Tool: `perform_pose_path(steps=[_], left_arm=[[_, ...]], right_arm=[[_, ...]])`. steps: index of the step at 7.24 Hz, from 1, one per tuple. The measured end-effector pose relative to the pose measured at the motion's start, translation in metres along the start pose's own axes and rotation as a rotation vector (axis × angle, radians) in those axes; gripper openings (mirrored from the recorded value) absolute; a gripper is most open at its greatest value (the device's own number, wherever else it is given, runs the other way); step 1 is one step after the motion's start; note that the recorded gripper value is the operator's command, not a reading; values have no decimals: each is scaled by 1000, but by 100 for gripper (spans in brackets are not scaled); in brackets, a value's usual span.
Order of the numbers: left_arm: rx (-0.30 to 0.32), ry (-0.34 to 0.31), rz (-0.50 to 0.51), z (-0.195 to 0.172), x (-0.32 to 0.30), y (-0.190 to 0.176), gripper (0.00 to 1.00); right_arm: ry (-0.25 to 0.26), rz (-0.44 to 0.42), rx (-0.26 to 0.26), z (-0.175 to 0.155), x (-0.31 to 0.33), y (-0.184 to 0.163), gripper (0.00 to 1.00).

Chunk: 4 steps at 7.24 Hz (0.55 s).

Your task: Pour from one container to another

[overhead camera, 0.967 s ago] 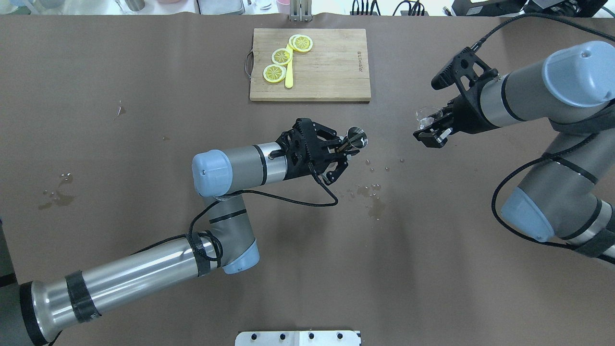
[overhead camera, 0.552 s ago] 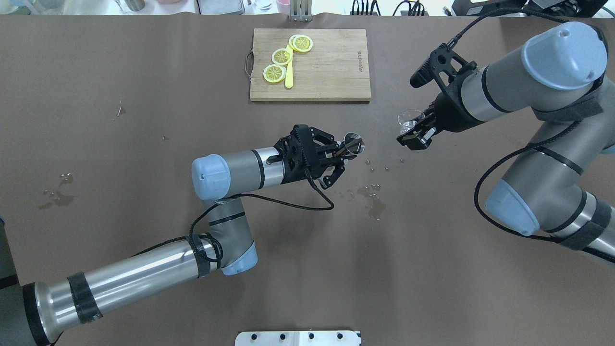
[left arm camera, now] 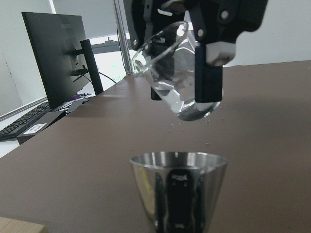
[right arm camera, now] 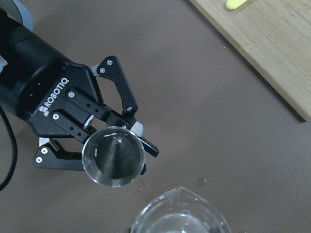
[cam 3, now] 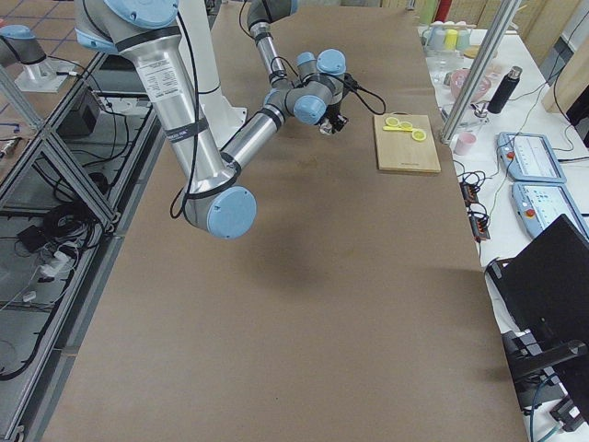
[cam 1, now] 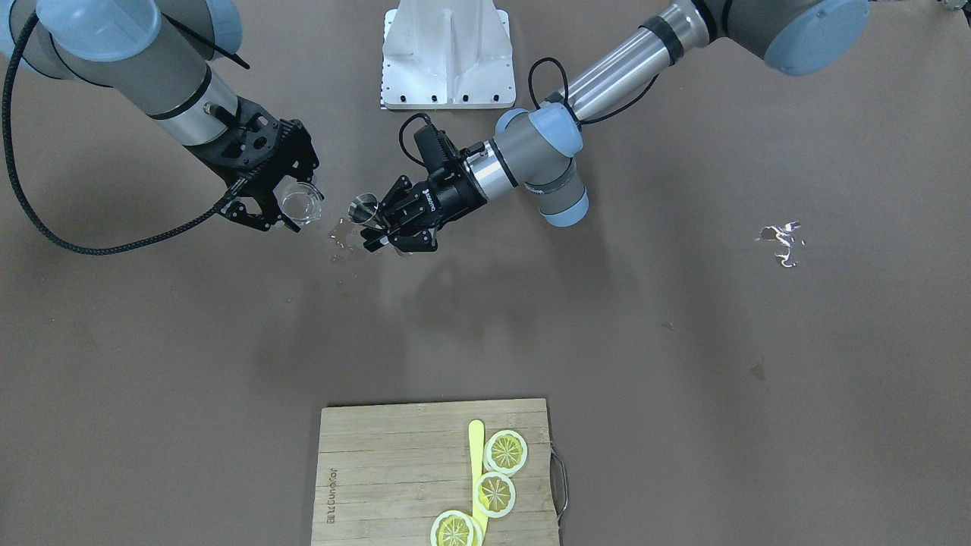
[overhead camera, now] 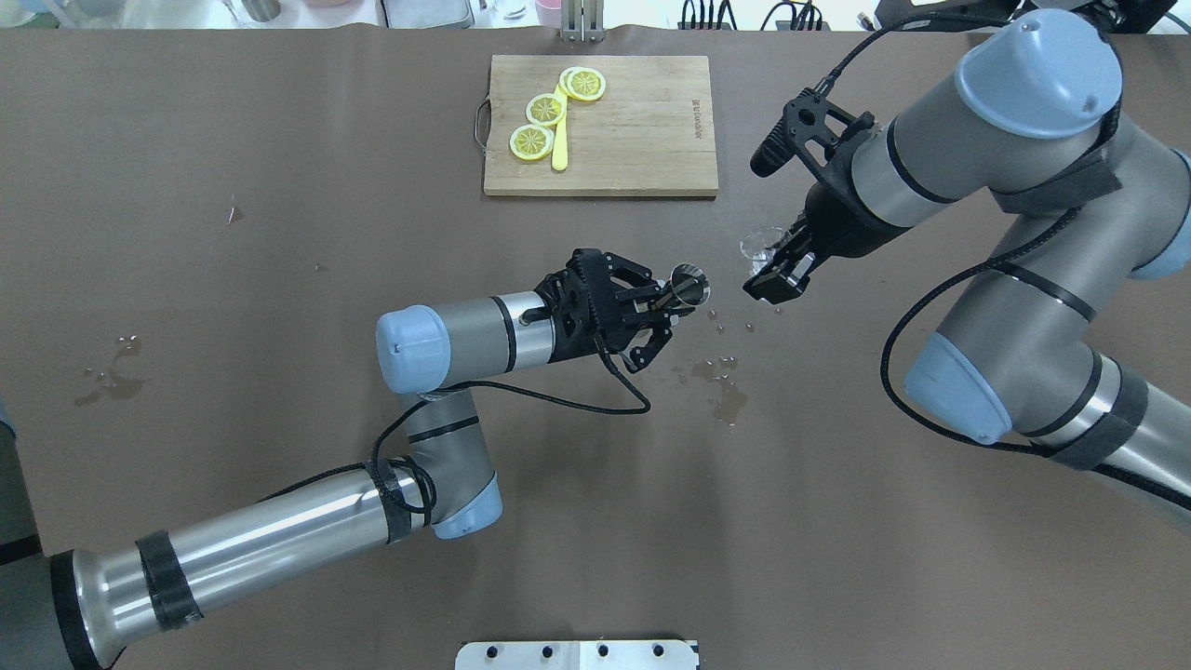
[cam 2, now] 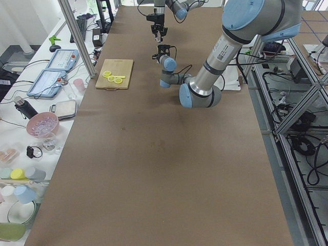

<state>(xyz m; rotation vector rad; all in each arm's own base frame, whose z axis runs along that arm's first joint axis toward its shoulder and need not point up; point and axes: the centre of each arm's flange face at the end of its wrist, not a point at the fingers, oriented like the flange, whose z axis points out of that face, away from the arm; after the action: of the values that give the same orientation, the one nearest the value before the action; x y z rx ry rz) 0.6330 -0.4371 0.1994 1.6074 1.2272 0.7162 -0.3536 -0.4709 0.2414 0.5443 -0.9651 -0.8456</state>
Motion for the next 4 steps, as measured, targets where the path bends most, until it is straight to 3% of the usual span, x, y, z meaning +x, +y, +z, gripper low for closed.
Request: perform_pose_path(steps=[4], left_arm=[[4,8,-3,1,6,0,0]], right_arm=[[-7,-66,-61,0,-8,-9,0]])
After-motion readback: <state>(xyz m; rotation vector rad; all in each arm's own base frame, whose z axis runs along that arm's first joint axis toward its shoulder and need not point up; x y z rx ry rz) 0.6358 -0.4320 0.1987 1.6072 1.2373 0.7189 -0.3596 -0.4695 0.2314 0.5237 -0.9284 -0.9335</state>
